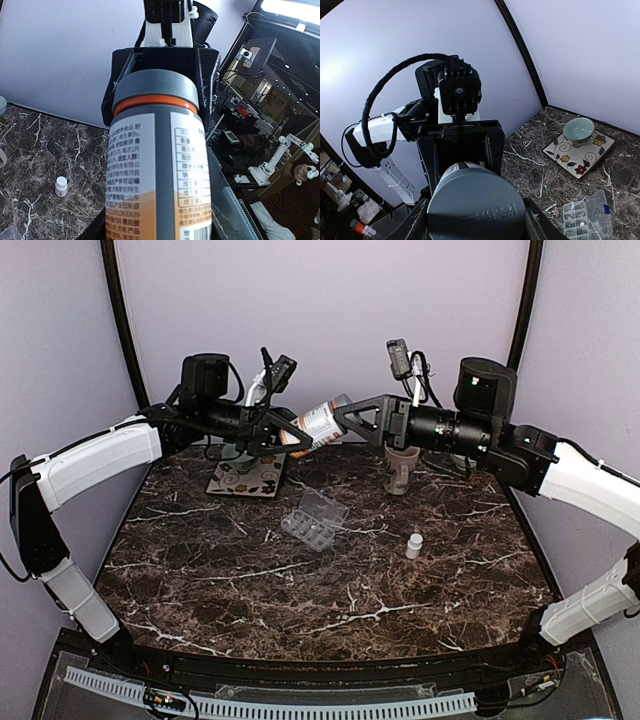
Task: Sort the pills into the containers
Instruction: Screw the lid of the pill bottle onto the pill bottle.
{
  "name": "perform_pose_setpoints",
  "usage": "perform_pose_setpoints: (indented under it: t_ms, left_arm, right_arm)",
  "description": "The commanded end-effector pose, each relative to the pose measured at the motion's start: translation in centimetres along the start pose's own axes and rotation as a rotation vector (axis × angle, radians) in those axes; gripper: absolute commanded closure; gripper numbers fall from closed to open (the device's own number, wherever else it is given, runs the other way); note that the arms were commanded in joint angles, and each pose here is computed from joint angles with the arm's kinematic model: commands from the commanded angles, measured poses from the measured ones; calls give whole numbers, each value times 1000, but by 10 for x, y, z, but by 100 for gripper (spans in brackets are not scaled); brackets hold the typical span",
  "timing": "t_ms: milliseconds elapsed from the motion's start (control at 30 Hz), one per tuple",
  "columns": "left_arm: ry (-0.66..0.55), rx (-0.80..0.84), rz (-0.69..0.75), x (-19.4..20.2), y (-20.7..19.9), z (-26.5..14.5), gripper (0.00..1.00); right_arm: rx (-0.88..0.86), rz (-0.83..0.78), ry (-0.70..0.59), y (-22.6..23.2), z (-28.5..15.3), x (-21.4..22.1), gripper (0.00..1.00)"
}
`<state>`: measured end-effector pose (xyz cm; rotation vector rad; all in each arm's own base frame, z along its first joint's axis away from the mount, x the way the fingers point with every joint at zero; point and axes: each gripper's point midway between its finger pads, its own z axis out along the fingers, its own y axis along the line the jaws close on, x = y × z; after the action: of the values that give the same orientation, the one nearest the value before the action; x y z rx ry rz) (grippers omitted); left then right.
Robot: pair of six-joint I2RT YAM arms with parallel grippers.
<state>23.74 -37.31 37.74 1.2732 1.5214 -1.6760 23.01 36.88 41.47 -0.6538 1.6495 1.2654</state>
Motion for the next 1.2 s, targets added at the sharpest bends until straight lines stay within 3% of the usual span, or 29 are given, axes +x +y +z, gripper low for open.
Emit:
perform_pose_setpoints:
  t_ms: [0, 267, 533, 767, 1167]
  left_arm:
    - [-22, 6, 71, -16, -12, -5, 100]
    - [-23, -35, 94, -17, -9, -6, 100]
    - [-14, -270, 298, -19, -1, 6, 100]
    - [18, -465, 480, -12, 9, 18, 100]
    - [-54, -811, 760, -12, 14, 4, 100]
  right_arm:
    - [-73, -18, -60, 21, 0, -22, 53]
    - [-76, 0, -50, 21, 2, -20, 81]
    - [-6, 105, 6, 0, 20, -6, 96]
    - [6, 163, 17, -5, 28, -6, 100]
    - [40, 242, 62, -16, 44, 3, 100]
